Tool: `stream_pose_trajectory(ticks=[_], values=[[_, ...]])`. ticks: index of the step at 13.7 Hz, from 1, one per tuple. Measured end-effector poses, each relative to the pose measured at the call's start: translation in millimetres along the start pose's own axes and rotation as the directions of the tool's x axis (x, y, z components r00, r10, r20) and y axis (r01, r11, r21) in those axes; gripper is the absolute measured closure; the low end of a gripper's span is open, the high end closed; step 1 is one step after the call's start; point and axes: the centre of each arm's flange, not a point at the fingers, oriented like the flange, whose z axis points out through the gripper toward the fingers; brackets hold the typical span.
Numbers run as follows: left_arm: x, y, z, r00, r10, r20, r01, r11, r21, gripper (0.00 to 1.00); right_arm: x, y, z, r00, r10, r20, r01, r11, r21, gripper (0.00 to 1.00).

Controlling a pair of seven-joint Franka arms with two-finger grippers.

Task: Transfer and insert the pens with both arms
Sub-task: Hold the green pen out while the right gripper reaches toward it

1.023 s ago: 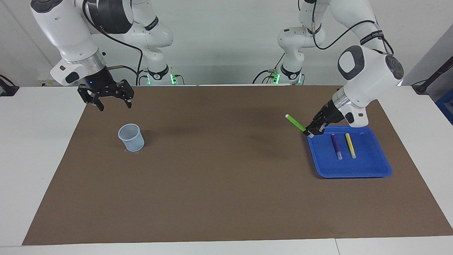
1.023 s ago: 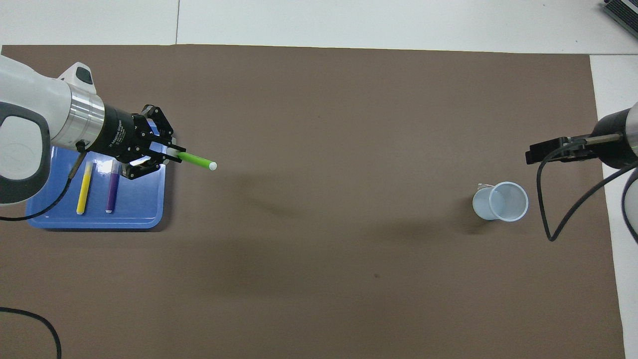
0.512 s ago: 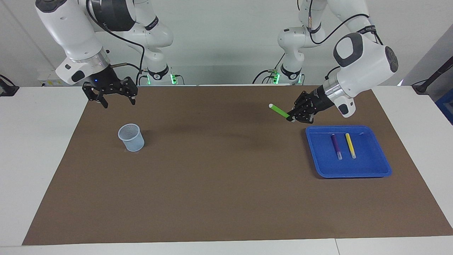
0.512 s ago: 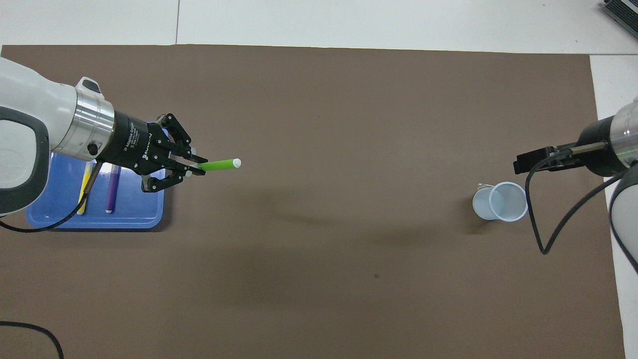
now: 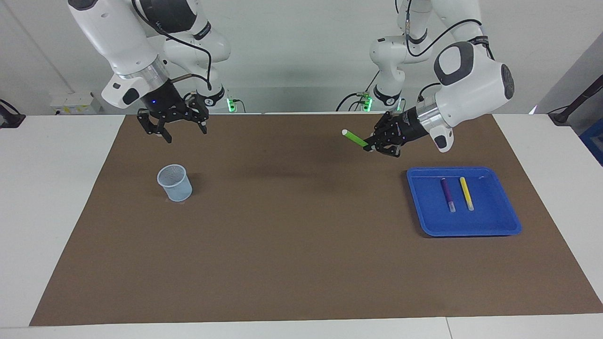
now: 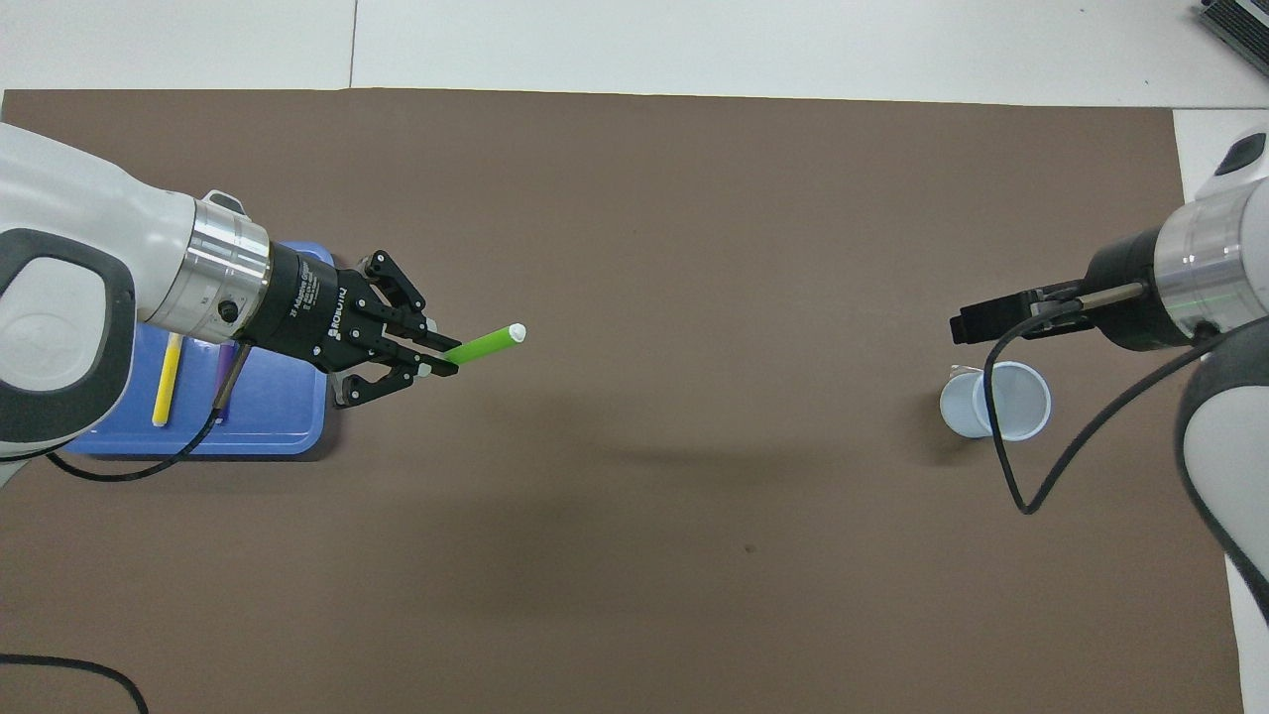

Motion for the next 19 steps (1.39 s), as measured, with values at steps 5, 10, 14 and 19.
stream_pose_trajectory(ticks=[5,10,14,19], values=[[-12.3,-16.4,19.1,0.999,-0.017,0.04,0.015,0.999,0.052,0.83,1.3,-31.0,2.3,0.999,-0.033,-0.017,0.034,0.999,0.035,0.0],[-19.8,-26.9,29.1,0.993,-0.041,0.113,0.031,0.996,0.087,0.83,9.8,-104.6,-2.3,0.986,0.136,-0.099,-0.111,0.967,0.231,0.0],[-20.0,-31.6,32.7,0.986,-0.06,0.153,0.045,0.994,0.101,0.83,10.0,-177.5,0.6,0.944,0.305,-0.126,-0.246,0.905,0.348,0.0],[-22.3,-34.0,33.1,0.981,-0.07,0.182,0.051,0.993,0.105,0.83,1.4,-247.7,15.6,0.897,0.43,-0.101,-0.349,0.83,0.434,0.0]])
